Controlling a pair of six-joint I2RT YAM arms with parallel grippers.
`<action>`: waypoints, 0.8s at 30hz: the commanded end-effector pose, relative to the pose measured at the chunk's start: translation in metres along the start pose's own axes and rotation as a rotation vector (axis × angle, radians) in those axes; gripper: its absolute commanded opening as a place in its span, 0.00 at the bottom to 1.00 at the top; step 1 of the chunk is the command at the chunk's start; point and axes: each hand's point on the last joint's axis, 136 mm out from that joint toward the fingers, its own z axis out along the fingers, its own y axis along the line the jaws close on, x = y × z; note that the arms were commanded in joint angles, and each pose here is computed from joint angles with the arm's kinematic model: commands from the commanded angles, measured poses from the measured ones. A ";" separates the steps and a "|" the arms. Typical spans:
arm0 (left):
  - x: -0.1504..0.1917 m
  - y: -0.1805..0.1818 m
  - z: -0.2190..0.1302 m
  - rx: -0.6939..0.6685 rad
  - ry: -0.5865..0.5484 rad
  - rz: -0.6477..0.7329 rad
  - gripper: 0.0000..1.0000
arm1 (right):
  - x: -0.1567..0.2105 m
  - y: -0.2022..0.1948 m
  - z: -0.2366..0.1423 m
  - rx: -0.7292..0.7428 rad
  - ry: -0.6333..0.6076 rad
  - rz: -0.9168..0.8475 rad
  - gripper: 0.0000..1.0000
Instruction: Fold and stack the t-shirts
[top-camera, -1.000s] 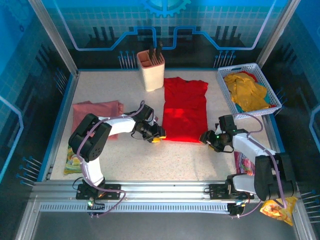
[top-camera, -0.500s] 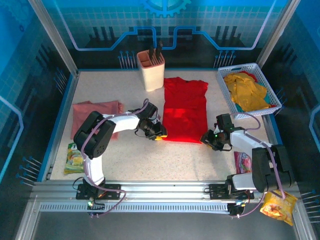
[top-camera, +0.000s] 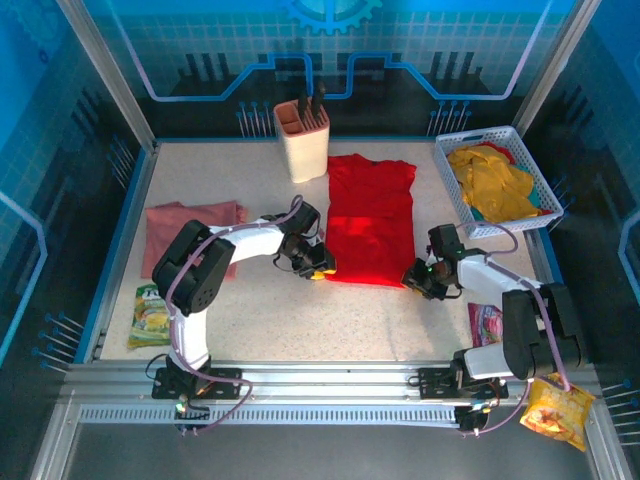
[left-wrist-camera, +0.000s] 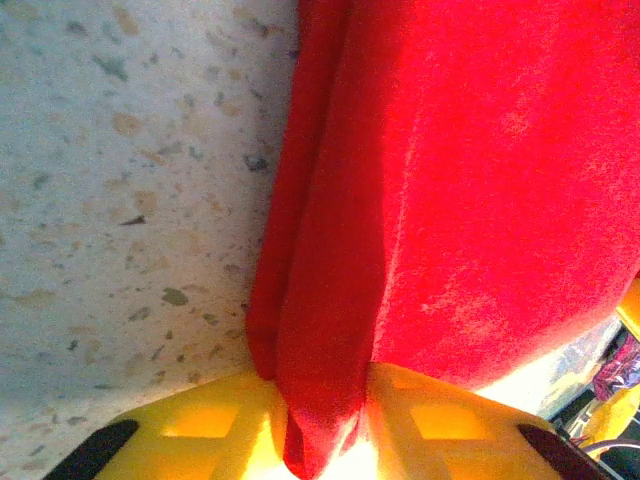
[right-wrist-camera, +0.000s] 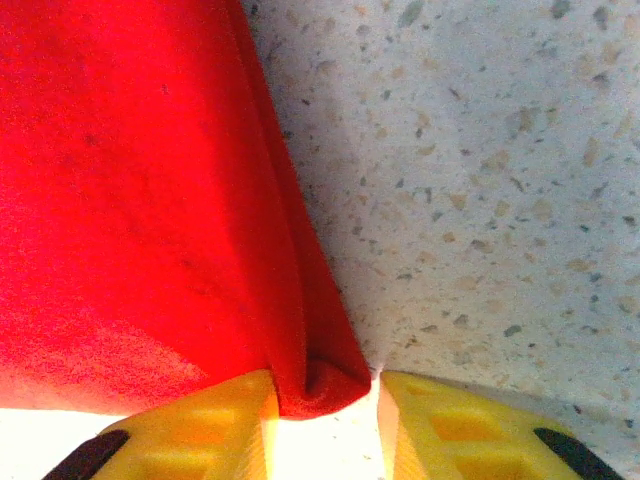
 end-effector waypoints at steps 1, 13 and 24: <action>0.005 0.016 0.005 -0.096 0.017 0.006 0.29 | -0.021 0.027 -0.001 -0.057 -0.070 -0.083 0.31; 0.003 0.022 0.012 -0.126 0.029 0.004 0.17 | -0.018 0.024 0.008 -0.015 -0.040 -0.098 0.23; 0.007 0.024 0.008 -0.138 0.035 0.024 0.02 | -0.009 0.013 0.003 -0.001 -0.043 -0.106 0.00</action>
